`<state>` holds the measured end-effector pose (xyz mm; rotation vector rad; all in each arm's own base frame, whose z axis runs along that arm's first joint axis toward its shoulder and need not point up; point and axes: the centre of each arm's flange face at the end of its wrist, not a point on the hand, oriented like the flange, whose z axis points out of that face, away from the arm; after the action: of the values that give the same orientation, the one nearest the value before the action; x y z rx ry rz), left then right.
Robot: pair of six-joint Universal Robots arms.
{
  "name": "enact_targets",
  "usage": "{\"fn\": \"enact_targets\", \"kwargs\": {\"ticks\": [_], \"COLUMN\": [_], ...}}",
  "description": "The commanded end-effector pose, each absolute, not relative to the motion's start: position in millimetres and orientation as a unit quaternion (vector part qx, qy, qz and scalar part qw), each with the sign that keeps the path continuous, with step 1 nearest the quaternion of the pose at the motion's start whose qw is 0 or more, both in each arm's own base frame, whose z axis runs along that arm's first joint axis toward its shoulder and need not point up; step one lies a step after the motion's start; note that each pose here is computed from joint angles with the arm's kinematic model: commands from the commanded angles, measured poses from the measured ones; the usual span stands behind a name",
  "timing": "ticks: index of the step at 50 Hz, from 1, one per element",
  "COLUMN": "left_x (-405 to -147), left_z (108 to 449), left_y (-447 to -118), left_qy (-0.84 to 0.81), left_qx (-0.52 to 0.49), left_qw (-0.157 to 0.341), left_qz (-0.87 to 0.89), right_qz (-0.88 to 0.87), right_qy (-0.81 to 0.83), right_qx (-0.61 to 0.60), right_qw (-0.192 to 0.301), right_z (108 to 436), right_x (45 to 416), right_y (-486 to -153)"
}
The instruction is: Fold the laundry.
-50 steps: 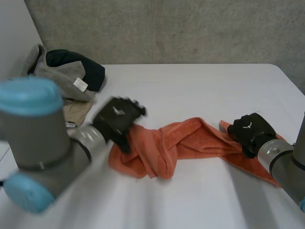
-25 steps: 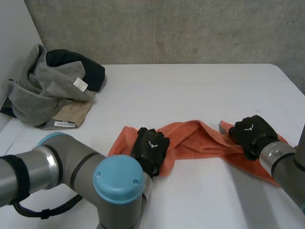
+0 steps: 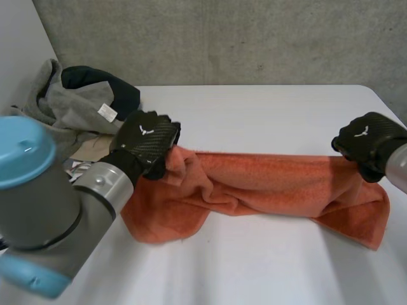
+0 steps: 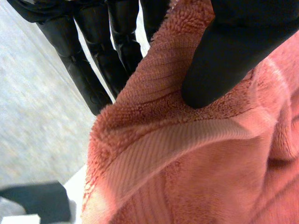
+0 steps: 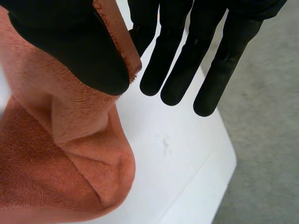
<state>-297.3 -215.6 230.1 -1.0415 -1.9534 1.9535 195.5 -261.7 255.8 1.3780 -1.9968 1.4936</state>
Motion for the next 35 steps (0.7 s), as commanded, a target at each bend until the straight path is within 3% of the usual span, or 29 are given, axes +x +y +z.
{"fn": "enact_targets", "kwargs": {"ticks": [1, 5, 8, 9, 12, 13, 15, 19, 25, 31, 35], "left_x": [-319.7, -339.5, -350.3, -352.5, -355.3, -354.4, -352.6, -346.6, -339.1, -327.3, -311.7], "left_z": [187.1, 221.9, 273.4, 289.3, 351.4, 361.0, 382.5, 410.8, 384.4, 305.7, 243.4], "left_y": [-283.9, -337.1, -363.2, -367.4, -372.4, -372.7, -369.1, -354.7, -346.1, -332.0, -322.0], "left_qy": [-0.661, -0.587, -0.509, -0.485, -0.387, -0.371, -0.335, -0.308, -0.362, -0.471, -0.545], "left_qx": [-0.347, -0.334, -0.305, -0.292, -0.23, -0.216, -0.187, -0.169, -0.191, -0.231, -0.256], "left_qw": [0.077, 0.048, 0.033, 0.033, 0.049, 0.058, 0.085, 0.114, 0.117, 0.11, 0.097], "left_qz": [0.661, 0.736, 0.804, 0.824, 0.892, 0.901, 0.92, 0.929, 0.905, 0.844, 0.792], "right_qz": [0.536, 0.624, 0.72, 0.772, 0.825, 0.857, 0.876, 0.886, 0.852, 0.794, 0.727], "right_qy": [-0.699, -0.662, -0.594, -0.545, -0.485, -0.44, -0.41, -0.391, -0.448, -0.527, -0.598], "right_qx": [0.448, 0.372, 0.301, 0.263, 0.223, 0.198, 0.181, 0.18, 0.219, 0.268, 0.316], "right_qw": [0.15, 0.185, 0.197, 0.194, 0.185, 0.183, 0.181, 0.17, 0.159, 0.144, 0.12], "right_z": [224.9, 249.8, 290.9, 319.9, 352.7, 377.6, 395.2, 408.1, 362.5, 309.8, 250.5], "right_x": [205.3, 210.4, 222.2, 228.7, 234.4, 236.6, 237.3, 242.0, 242.3, 234.3, 232.1], "right_y": [-318.0, -365.9, -394.6, -400.5, -399.3, -392.8, -386.4, -370.7, -364.5, -341.7, -319.6]}}
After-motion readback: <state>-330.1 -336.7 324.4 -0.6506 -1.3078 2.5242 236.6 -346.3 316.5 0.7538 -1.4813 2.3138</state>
